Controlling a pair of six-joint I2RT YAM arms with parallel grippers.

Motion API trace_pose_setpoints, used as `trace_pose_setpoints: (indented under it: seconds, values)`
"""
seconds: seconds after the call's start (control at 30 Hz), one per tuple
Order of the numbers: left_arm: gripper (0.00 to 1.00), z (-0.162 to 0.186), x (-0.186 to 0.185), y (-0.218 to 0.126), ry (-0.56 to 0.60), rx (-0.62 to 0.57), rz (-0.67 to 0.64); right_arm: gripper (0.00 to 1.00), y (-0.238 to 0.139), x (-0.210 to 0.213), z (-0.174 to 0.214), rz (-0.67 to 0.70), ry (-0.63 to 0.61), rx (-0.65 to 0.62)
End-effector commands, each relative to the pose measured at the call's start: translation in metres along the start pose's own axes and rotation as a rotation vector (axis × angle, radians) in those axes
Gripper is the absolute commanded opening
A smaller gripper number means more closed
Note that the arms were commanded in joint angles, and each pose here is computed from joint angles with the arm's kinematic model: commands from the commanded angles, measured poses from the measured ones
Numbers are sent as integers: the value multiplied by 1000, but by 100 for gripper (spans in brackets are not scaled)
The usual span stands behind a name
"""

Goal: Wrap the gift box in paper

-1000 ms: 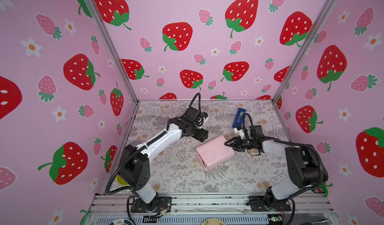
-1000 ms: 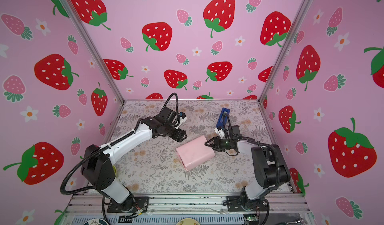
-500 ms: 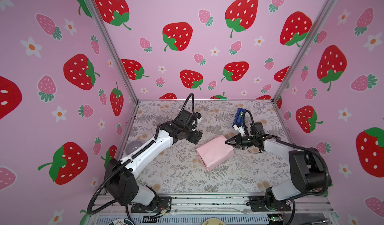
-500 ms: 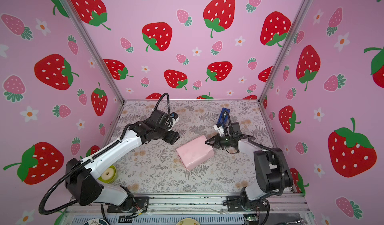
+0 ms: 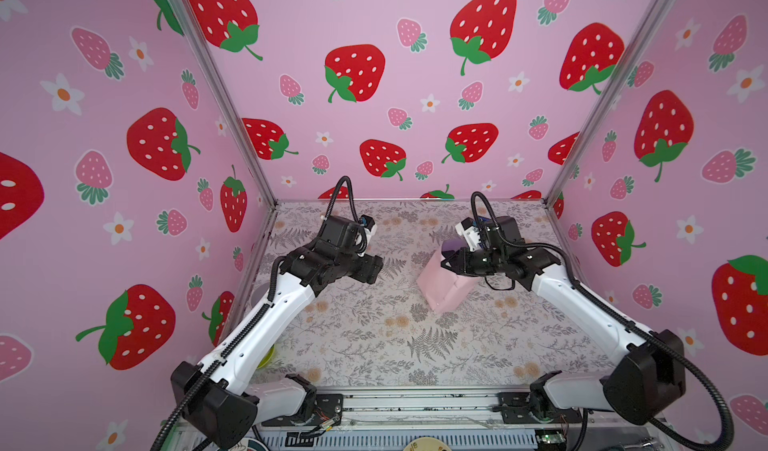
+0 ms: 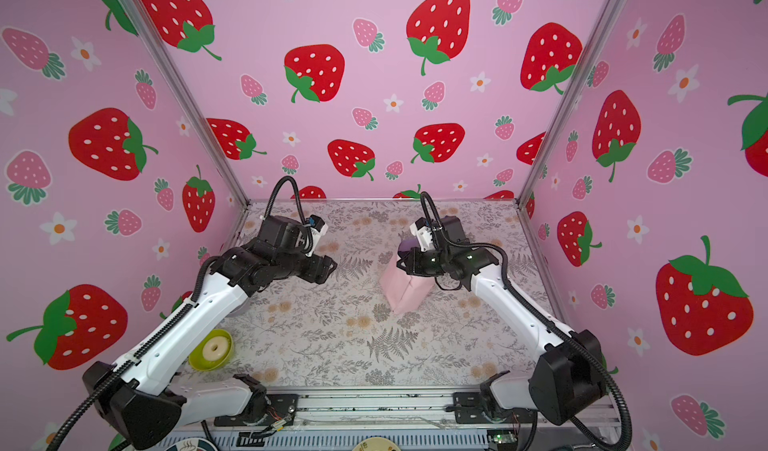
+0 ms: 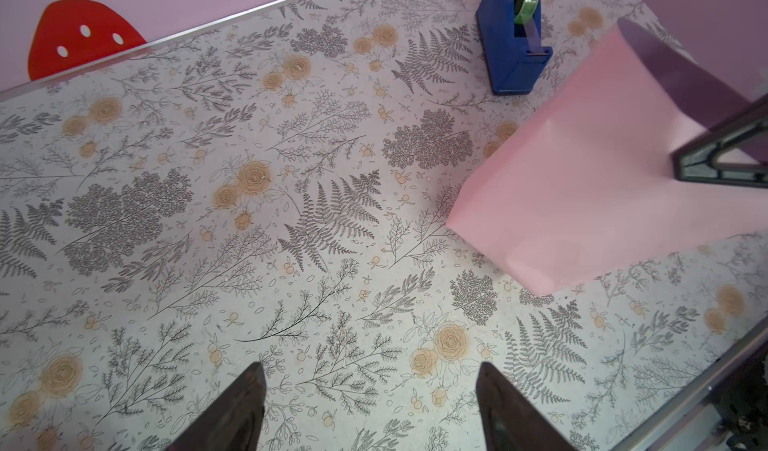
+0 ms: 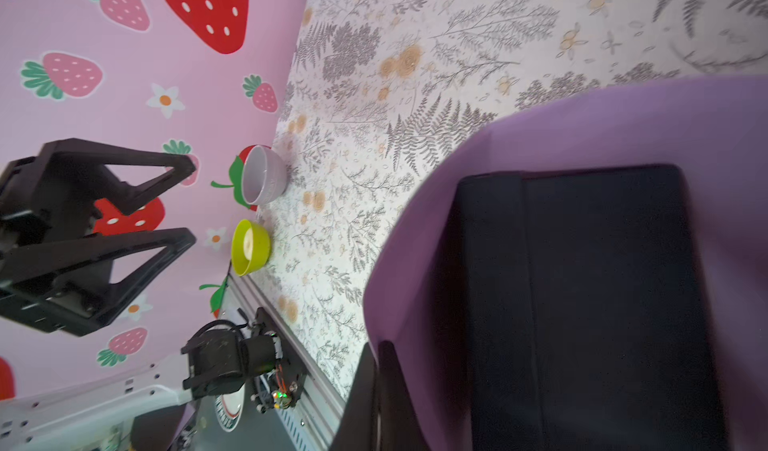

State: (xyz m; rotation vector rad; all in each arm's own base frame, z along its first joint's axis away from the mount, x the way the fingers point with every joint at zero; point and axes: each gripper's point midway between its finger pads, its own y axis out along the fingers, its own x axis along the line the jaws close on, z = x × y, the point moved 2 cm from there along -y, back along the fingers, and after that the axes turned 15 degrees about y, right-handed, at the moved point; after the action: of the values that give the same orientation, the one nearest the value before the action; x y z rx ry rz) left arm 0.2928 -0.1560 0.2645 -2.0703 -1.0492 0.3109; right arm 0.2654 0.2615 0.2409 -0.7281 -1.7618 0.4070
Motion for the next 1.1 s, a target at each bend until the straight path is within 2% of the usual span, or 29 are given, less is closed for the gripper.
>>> trace_pose_setpoints:
  seconds: [0.0,0.13,0.2,0.3,0.37,0.5,0.63,0.87,1.07]
  values:
    - [81,27,7,7,18,87,-20,0,4,-20,15,182,-22,7]
    - [81,40,9,21,-17,98,-40,0,26,-22,37,183,-5,54]
    - [81,44,7,27,-38,86,-32,7,32,-15,43,167,-10,66]
    - [81,48,3,35,-61,69,-21,28,33,-5,44,156,-22,70]
    - [81,50,3,38,-64,61,-18,38,30,-1,41,165,-30,66]
    - [81,54,5,40,-58,86,-27,45,23,8,32,187,-54,58]
    - [81,58,8,39,-63,92,-44,41,12,16,20,233,-73,22]
    - [81,63,7,40,-66,106,-42,13,18,8,18,453,-158,11]
    - [81,65,6,41,-65,113,-37,7,43,-22,16,619,-221,11]
